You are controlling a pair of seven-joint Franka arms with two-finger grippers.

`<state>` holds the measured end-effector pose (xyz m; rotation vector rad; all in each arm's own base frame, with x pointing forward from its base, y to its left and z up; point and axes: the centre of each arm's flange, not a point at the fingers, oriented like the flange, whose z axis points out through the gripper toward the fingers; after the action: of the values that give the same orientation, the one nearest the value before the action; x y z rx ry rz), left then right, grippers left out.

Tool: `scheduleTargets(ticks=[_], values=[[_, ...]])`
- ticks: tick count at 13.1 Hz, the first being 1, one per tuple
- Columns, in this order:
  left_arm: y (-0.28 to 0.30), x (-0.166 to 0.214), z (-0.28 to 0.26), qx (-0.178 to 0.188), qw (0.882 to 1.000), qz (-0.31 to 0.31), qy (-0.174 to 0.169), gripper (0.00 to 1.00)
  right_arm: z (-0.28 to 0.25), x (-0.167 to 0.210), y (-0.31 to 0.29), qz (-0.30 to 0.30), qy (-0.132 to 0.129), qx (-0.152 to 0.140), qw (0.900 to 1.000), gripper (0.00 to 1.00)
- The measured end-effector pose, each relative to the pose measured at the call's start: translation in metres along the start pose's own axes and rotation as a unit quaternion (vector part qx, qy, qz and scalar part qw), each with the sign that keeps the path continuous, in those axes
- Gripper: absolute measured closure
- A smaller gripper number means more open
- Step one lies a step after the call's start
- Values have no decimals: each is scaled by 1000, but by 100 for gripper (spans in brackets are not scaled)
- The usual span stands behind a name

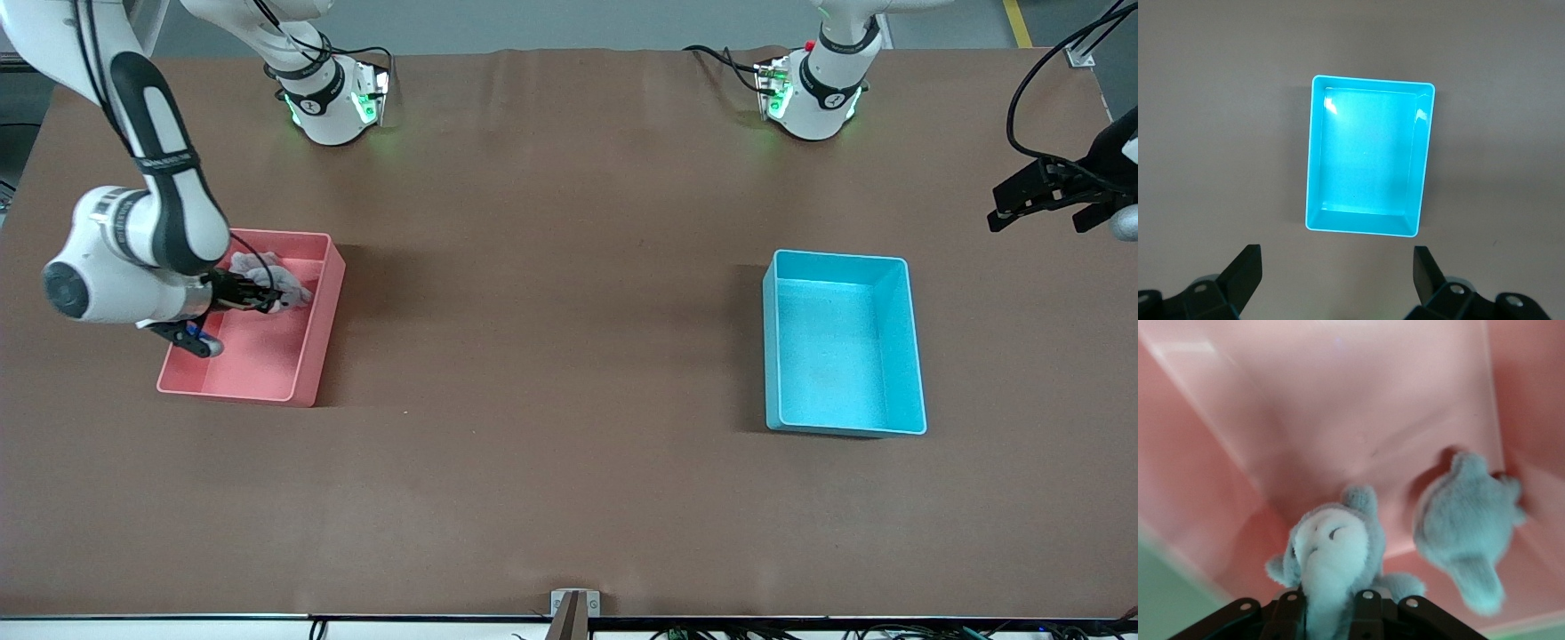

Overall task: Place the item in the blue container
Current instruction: 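Carry the Totoro out with the right gripper and set it on the table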

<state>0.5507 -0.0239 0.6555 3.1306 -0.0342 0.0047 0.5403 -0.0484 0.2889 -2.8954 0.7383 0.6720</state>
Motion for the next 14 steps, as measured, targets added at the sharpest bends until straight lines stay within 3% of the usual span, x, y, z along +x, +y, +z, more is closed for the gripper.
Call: scheduleTargets(ticks=[3,6,7,9,11,14], values=[[-1,0,0,0,1000,-1,0,0,-75,-22,-36,52,-7,-7,999,79],[0,0,0,0,1000,0,0,0,-74,-62,-113,109,-7,-5,994,79],[1,0,0,0,1000,1,0,0,-68,-80,-146,131,3,-4,991,79],[1,0,-1,0,1000,0,1,0,-52,-126,-219,176,46,8,983,79],[-1,0,-1,0,1000,-1,1,0,-31,-181,-287,204,87,38,974,79],[-1,0,-1,0,1000,-1,1,0,22,-228,-348,230,114,62,965,79]])
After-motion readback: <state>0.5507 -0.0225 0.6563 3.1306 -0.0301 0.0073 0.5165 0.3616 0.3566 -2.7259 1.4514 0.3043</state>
